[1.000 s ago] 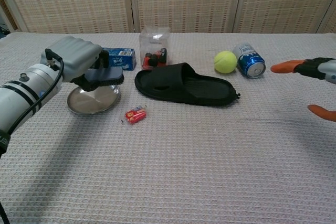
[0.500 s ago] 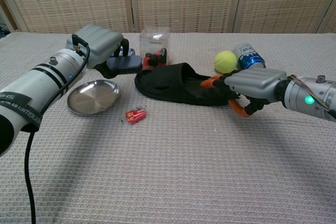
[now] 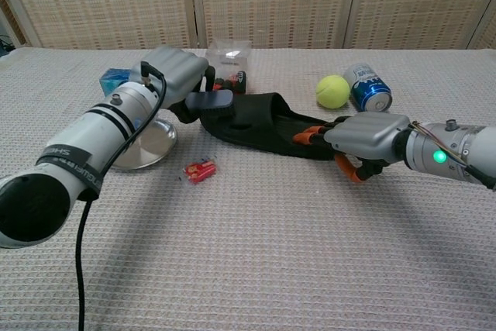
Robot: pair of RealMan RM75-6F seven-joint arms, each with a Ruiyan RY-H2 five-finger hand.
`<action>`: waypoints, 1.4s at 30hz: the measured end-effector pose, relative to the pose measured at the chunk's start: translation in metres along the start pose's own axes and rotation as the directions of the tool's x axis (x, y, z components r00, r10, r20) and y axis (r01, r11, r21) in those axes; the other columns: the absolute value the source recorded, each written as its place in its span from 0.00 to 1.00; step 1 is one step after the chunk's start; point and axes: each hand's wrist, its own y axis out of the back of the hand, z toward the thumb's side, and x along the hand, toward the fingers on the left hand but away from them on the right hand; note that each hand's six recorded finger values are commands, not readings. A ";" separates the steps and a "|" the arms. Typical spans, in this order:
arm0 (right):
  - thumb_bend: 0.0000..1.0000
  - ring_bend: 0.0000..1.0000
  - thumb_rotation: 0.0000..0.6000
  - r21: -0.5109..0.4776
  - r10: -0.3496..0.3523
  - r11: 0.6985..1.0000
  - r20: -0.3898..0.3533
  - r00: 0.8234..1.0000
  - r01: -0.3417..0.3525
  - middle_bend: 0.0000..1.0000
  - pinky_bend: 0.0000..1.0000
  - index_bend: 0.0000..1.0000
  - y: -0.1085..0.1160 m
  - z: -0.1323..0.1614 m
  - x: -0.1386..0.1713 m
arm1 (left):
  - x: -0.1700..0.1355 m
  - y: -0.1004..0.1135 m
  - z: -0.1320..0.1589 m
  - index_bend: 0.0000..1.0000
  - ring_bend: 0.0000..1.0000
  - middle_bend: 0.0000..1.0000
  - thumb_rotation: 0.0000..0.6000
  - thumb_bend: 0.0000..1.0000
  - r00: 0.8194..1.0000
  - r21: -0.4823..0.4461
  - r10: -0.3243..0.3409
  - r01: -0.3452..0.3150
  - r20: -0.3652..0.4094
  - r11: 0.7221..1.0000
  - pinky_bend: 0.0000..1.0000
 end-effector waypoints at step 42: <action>0.86 0.00 1.00 -0.013 0.011 1.000 0.016 1.000 -0.011 0.00 0.00 0.00 -0.002 -0.013 -0.002 | 0.010 -0.006 0.039 0.53 0.78 0.59 1.00 0.39 0.994 0.064 0.112 -0.111 0.001 0.992 1.00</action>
